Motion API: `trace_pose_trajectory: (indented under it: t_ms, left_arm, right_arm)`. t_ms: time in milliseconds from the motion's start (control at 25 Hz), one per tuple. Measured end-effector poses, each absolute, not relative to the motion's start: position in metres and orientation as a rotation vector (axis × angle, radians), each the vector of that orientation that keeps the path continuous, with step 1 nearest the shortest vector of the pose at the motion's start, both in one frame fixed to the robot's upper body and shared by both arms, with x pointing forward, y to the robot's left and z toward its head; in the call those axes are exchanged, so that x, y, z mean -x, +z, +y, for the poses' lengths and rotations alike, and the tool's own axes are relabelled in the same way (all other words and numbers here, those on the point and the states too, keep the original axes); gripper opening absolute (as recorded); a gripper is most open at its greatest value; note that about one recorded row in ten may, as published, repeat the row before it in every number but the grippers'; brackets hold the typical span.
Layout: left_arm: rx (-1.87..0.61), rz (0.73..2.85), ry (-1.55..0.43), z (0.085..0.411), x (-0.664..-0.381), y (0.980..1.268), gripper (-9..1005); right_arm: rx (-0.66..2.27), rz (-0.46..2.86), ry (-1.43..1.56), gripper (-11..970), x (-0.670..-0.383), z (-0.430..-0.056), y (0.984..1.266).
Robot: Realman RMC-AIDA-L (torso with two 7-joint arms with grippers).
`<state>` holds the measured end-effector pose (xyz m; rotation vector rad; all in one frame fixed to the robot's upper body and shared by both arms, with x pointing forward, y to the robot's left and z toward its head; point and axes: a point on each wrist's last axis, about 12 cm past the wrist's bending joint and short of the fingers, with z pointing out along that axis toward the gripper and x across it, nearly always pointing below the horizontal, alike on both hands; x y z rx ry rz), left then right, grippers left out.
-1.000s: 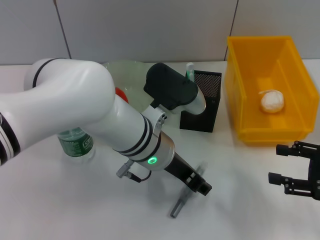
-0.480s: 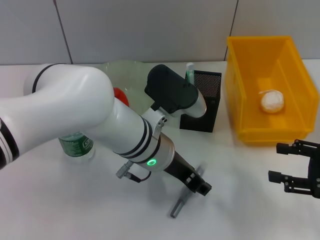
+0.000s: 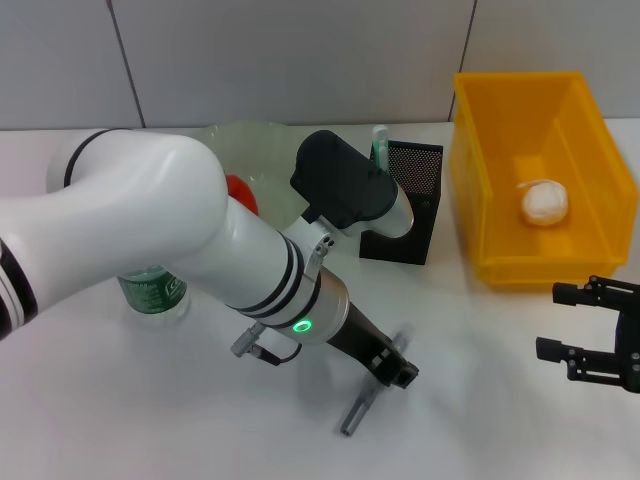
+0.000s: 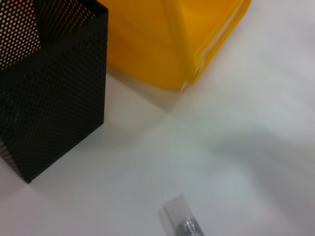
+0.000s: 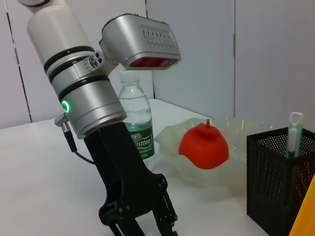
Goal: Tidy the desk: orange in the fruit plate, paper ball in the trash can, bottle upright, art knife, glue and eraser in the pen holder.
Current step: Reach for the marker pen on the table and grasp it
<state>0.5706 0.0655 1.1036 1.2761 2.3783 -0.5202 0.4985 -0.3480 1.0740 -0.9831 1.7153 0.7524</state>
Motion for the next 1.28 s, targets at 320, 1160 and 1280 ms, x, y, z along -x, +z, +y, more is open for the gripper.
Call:
trace_pose_trajectory:
  t_ms: [320, 1160, 1280]
  left_arm:
    - [-1.279, 2.378, -0.523, 0.0658, -0.57, 1.103, 365]
    - [-1.259, 2.376, -0.519, 0.0678, -0.571, 1.1006, 420]
    - [-1.253, 2.384, -0.514, 0.0694, -0.5715, 1.0984, 417]
  right_arm:
    - [0.983, 1.715, 0.754, 740, -0.5004, -0.3478, 1.0754]
    - [0.981, 1.725, 0.748, 740, -0.5024, -0.3474, 1.0748]
    - [0.981, 1.725, 0.748, 740, -0.5024, -0.3473, 1.0747]
